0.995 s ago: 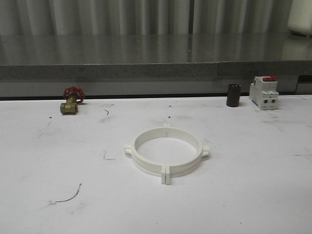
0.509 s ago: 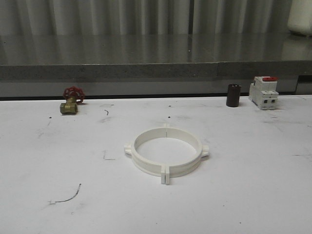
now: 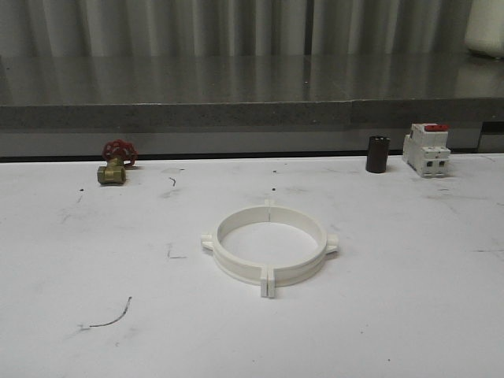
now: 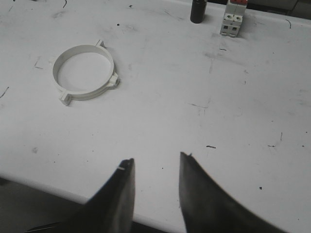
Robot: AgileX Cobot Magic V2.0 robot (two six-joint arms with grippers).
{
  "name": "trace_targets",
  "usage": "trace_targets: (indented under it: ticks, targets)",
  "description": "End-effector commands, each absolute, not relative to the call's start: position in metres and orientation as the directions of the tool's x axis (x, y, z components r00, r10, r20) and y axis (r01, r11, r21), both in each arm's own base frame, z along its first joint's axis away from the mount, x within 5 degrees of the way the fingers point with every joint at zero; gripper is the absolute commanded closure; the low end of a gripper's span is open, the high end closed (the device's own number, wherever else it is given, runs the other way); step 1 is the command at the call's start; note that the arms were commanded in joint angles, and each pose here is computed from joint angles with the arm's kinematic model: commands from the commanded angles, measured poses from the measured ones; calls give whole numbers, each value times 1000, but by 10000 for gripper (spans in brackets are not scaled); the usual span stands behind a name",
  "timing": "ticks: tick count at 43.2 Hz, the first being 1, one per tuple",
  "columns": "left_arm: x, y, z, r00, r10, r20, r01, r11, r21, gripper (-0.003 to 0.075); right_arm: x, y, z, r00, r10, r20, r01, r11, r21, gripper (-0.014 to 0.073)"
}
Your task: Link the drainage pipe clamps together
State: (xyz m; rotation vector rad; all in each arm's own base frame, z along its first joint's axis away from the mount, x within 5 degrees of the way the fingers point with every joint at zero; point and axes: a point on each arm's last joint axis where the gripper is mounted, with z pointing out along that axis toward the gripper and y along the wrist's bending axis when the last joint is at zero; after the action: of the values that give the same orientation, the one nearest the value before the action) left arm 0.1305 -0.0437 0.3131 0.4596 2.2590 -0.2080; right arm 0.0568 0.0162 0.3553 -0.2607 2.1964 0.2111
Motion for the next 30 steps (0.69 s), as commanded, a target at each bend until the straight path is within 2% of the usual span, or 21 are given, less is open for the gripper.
trace_targets:
  ticks: [1, 5, 6, 23, 30]
  targets:
    - [134, -44, 327, -549, 224, -805, 377, 926, 0, 601, 60, 16, 366, -517, -108, -849, -271, 962, 43, 532]
    - [134, -44, 327, -549, 224, -805, 377, 926, 0, 729, 60, 17, 366, -514, -107, -851, -272, 961, 43, 647]
    - [134, -44, 327, -549, 224, -805, 377, 926, 0, 740, 60, 17, 366, -514, -107, -851, -272, 961, 43, 665]
    - [134, -44, 327, -547, 223, -807, 377, 926, 0, 741, 60, 17, 366, -514, -107, -851, -272, 961, 43, 662]
    - [115, -37, 335, -473, 205, -857, 361, 932, 24, 741, 60, 16, 366, -515, -108, -850, -271, 962, 43, 662]
